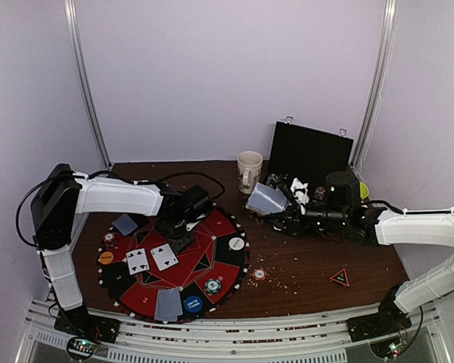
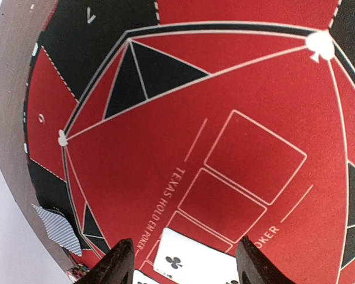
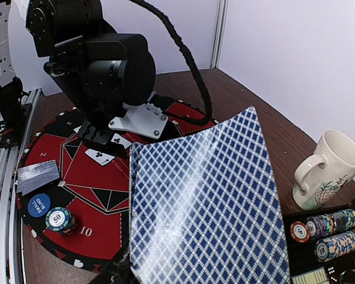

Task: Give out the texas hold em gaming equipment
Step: Adjust the poker card in the community card area.

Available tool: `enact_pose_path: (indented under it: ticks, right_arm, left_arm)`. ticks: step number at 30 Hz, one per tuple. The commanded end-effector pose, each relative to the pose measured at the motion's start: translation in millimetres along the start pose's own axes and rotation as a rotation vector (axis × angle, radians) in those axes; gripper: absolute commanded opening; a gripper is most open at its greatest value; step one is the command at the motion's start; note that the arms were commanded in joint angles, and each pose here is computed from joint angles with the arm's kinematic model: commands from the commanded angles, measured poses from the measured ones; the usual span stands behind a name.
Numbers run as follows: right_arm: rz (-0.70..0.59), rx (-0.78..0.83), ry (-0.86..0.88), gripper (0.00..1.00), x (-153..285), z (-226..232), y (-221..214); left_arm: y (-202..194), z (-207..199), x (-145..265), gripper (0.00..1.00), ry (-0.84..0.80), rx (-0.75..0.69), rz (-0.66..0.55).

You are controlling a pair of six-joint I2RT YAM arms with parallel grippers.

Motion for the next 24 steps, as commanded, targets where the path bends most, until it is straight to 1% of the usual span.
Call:
enact_pose_path:
  ticks: [1, 4, 8, 13, 17, 21, 24]
  right_arm:
    - [-0.05, 0.027, -0.019, 0.47, 5.7, -0.5, 14.7]
    - [-0.051, 0.026, -0.017, 0.47, 4.6, -0.8, 14.8]
    - [-0.056, 0.026, -0.016, 0.47, 4.4, -0.8, 16.3]
    - [-0.054, 0.028, -0.014, 0.48, 3.9, -0.9, 15.6]
    - [-0.052, 0.027, -0.012, 0.48, 3.8, -0.6, 15.4]
    - [-0.053, 0.027, -0.013, 0.48, 3.7, -0.8, 15.4]
    - [-0.053, 0.026, -0.011, 0.48, 4.3, -0.3, 15.3]
  left_arm:
    - [-3.6, -6.2, -5.5, 0.64, -0.022, 0.02, 0.044]
    - [-12.8, -11.9, -11.1, 0.68, -0.048, 0.021, 0.089]
    - [-23.5, -15.2, -15.7, 0.68, -0.044, 0.074, 0.172]
    - [-38.5, -20.6, -19.4, 0.68, -0.055, 0.088, 0.242]
    - [-48.0, -18.1, -17.6, 0.68, -0.019, 0.077, 0.277]
    - [-48.0, -16.3, -16.4, 0.69, -0.007, 0.07, 0.271]
    - [-51.4, -13.1, -17.9, 0.69, 0.018, 0.065, 0.291]
Point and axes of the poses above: each gripper's point midway between its finger pads, its own x axis back along the fingers, its own z axis along the line the jaws close on, y = z × x, the point moved 9 cm from there along x, back along the fingers, and after that the axes turned 12 degrees about -x, right-handed, at the moved point
